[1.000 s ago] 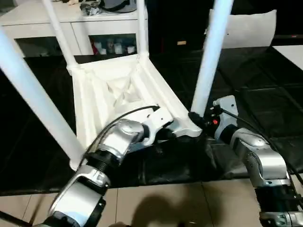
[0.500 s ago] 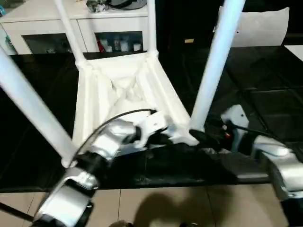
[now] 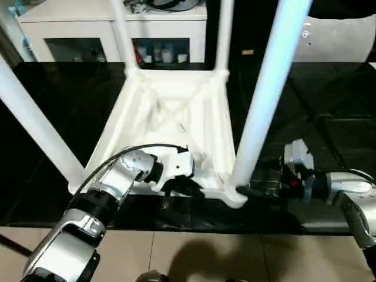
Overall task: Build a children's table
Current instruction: Rotate leg to tighten
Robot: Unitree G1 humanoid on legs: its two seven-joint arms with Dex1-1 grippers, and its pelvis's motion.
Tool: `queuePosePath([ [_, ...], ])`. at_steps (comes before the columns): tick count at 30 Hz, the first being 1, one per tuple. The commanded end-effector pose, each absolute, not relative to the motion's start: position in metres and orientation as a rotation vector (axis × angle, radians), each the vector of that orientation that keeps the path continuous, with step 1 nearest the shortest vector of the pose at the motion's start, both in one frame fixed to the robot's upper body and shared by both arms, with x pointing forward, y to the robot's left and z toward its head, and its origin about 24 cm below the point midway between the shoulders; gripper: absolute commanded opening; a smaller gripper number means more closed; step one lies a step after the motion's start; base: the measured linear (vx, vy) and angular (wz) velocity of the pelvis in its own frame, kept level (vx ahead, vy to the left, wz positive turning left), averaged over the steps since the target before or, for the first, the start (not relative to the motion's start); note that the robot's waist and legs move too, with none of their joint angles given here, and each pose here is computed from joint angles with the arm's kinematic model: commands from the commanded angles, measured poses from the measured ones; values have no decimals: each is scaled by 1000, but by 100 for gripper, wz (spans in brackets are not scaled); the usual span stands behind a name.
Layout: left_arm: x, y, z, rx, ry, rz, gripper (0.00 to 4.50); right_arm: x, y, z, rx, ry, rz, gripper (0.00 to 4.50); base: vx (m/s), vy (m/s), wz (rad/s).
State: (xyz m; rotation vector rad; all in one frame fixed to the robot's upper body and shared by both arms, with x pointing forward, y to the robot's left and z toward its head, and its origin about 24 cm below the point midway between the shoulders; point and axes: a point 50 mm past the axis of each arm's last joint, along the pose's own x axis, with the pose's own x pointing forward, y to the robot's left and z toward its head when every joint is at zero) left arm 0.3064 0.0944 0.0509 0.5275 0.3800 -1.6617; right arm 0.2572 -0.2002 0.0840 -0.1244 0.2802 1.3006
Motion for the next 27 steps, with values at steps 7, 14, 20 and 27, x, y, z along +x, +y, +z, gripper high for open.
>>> queuePosePath([
  [7, 298, 83, 61, 591, 334, -1826, 0, 260, -200, 83, -114, 322, 1363, 299, 0, 0, 0],
  [14, 297, 84, 61, 588, 336, -1839, 0, 259, -197, 81, -89, 338, 1393, 235, 0, 0, 0],
  [20, 297, 85, 61, 581, 343, -1834, 0, 254, -193, 80, -44, 361, 1436, 195, 0, 0, 0],
  [27, 308, 73, 64, 455, 339, -1659, 0, 252, -178, 80, 51, 311, 1320, 190, 0, 0, 0],
])
